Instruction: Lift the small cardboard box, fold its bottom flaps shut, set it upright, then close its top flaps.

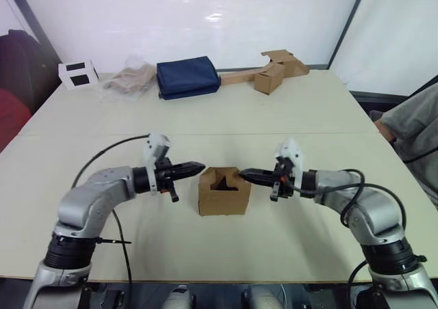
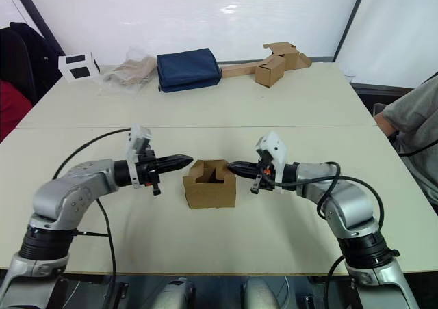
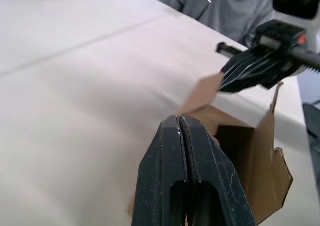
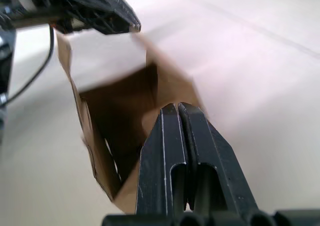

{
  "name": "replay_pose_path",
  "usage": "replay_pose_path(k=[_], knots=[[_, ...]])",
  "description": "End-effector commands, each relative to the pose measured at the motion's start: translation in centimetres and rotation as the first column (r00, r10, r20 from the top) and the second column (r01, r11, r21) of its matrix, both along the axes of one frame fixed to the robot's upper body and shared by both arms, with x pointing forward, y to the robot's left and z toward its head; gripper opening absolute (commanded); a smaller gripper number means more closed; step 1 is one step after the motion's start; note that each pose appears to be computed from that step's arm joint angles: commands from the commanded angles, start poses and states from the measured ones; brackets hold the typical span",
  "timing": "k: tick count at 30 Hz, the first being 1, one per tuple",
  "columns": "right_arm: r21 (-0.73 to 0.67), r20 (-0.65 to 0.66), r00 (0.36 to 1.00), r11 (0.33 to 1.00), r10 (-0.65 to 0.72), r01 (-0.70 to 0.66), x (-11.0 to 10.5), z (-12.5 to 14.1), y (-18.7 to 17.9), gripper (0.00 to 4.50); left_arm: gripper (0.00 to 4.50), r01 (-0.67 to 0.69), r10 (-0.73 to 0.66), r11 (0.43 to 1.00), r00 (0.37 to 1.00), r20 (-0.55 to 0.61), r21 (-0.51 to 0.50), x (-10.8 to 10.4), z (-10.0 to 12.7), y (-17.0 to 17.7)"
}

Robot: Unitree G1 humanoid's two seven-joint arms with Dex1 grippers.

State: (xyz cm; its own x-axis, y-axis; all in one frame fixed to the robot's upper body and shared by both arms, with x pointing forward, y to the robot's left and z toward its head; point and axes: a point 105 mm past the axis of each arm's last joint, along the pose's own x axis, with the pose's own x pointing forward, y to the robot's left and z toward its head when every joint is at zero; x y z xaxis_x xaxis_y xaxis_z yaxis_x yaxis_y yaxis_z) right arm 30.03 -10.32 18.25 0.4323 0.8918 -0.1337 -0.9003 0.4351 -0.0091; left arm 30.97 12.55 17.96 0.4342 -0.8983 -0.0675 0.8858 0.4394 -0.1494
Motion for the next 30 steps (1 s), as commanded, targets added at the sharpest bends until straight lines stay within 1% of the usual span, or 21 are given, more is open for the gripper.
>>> replay_pose_path(k=[1, 2, 3, 5, 8, 10, 12, 15, 16, 17, 18, 22, 25, 27, 30], knots=[[0.079, 0.062, 0.998, 0.997, 0.011, -0.016, -0.6, 3.4, -0.5, 0.00, 0.02, -0.060, 0.062, 0.996, 0.997, 0.039, -0.068, 1.9, 2.3, 1.8], [0.090, 0.061, 0.998, 0.996, 0.020, -0.025, -0.8, 3.9, -0.6, 0.00, 0.02, -0.077, 0.079, 0.995, 0.996, 0.040, -0.063, 2.5, 2.3, 2.1], [0.101, 0.057, 0.998, 0.994, 0.039, -0.045, -1.1, 4.4, -0.5, 0.00, 0.02, -0.089, 0.091, 0.995, 0.995, 0.048, -0.034, 3.2, 1.9, 2.3], [0.100, 0.043, 0.992, 0.988, 0.116, -0.120, -2.5, 5.1, 0.2, 0.00, 0.02, -0.084, 0.081, 0.995, 0.996, 0.045, 0.058, 4.3, 0.2, 2.2], [0.053, 0.021, 0.979, 0.978, 0.201, -0.202, -4.2, 4.8, 1.5, 0.00, 0.02, -0.060, 0.058, 0.991, 0.998, 0.022, 0.119, 5.4, -1.7, 1.6], [0.025, 0.006, 0.969, 0.969, 0.247, -0.247, -5.5, 4.4, 2.5, 0.00, 0.02, -0.032, 0.033, 0.990, 0.999, -0.006, 0.134, 6.0, -3.0, 1.1], [-0.051, -0.009, 0.961, 0.960, 0.275, -0.275, -6.6, 3.2, 3.1, 0.00, 0.02, -0.012, 0.017, 0.991, 0.999, -0.036, 0.135, 6.4, -4.0, 0.8], [-0.163, -0.028, 0.959, 0.945, 0.283, -0.284, -7.5, 1.2, 3.4, 0.00, 0.02, 0.031, -0.021, 0.991, 0.997, -0.078, 0.129, 6.7, -5.2, 0.2], [-0.174, -0.032, 0.958, 0.943, 0.284, -0.285, -7.7, 0.7, 3.5, 0.00, 0.02, 0.054, -0.043, 0.989, 0.996, -0.083, 0.134, 6.6, -5.5, -0.2], [-0.146, -0.046, 0.956, 0.945, 0.290, -0.294, -7.9, 0.7, 3.6, 0.00, 0.02, 0.092, -0.079, 0.985, 0.993, -0.092, 0.145, 6.4, -6.0, -0.6], [-0.126, -0.053, 0.955, 0.946, 0.293, -0.297, -8.0, 0.7, 3.7, 0.00, 0.02, 0.121, -0.106, 0.981, 0.989, -0.100, 0.154, 6.2, -6.4, -1.0], [-0.177, -0.028, 0.962, 0.946, 0.272, -0.273, -7.5, 0.3, 3.5, 0.00, 0.02, 0.194, -0.178, 0.972, 0.976, -0.125, 0.130, 5.9, -6.8, -2.3], [-0.220, 0.008, 0.966, 0.943, 0.257, -0.249, -6.8, -0.2, 3.6, 0.00, 0.02, 0.216, -0.200, 0.968, 0.972, -0.125, 0.129, 5.9, -7.0, -2.9], [-0.181, 0.013, 0.968, 0.953, 0.251, -0.245, -6.3, -0.1, 4.0, 0.00, 0.02, 0.232, -0.217, 0.965, 0.969, -0.122, 0.122, 5.8, -7.0, -3.1], [-0.187, 0.032, 0.970, 0.954, 0.243, -0.233, -5.5, -0.3, 4.3, 0.00, 0.02, 0.231, -0.218, 0.966, 0.969, -0.117, 0.116, 5.8, -7.0, -3.3]])
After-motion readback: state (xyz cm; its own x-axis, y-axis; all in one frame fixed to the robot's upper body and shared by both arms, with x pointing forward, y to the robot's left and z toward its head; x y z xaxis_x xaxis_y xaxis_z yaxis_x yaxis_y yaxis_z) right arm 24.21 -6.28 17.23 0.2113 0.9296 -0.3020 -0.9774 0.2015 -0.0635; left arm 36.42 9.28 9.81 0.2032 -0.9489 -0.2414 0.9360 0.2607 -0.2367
